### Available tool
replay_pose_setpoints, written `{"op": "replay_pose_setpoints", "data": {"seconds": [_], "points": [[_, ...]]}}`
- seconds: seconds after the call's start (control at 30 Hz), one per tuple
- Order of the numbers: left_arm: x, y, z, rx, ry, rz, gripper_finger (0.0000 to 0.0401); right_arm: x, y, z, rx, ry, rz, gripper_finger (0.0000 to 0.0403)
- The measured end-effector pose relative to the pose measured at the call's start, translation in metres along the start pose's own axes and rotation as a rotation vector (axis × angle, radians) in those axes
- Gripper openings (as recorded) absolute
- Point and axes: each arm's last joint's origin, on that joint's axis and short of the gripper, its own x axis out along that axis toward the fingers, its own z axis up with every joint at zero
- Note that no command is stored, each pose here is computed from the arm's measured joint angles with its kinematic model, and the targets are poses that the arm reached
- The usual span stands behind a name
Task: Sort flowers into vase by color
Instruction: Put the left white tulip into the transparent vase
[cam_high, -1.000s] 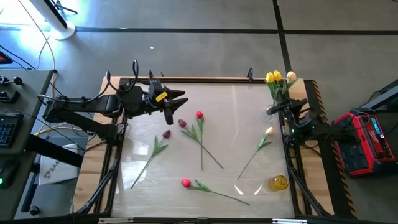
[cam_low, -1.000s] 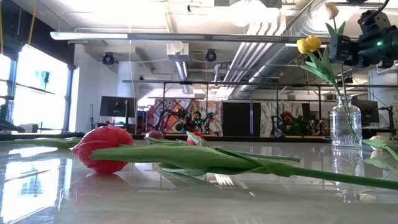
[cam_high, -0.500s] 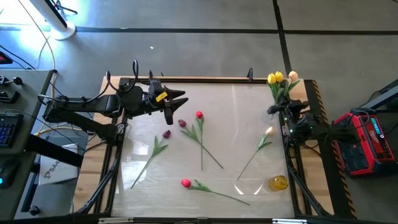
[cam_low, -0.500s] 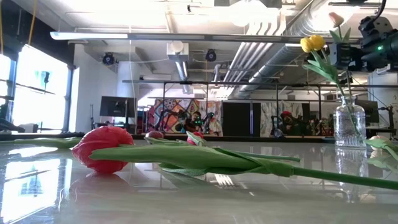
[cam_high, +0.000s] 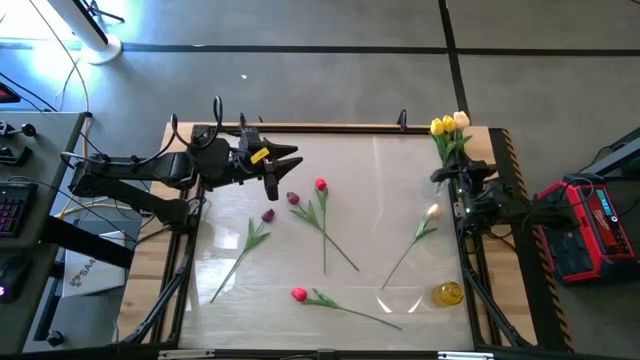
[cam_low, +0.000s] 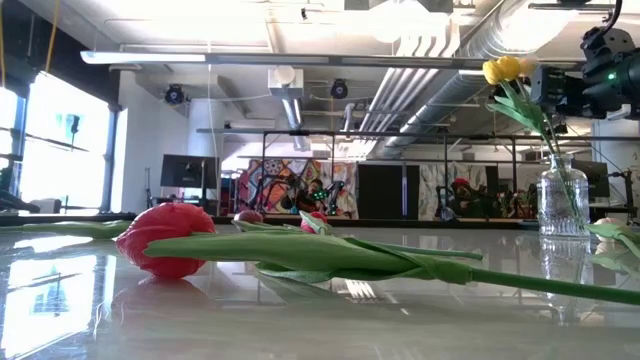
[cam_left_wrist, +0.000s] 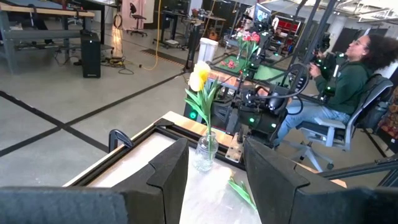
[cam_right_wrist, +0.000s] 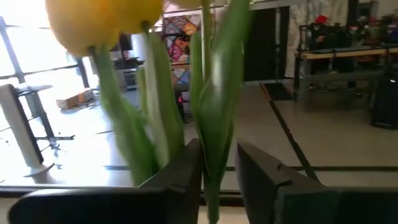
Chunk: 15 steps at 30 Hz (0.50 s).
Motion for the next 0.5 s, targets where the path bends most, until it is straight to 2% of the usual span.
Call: {"op": "replay_pose_setpoints", "data": {"seconds": [0.17,0.5], "points": [[0.0,0.0,0.0,0.0,0.0,0.0,0.0144,0.0,-0.003,0.01,0.011,0.004,-0.042,0.0108],[0.0,0.0,0.0,0.0,0.0,0.0,0.0144,-0.001,-0.013,0.044,0.105,-0.006,-0.045,0.011]]}}
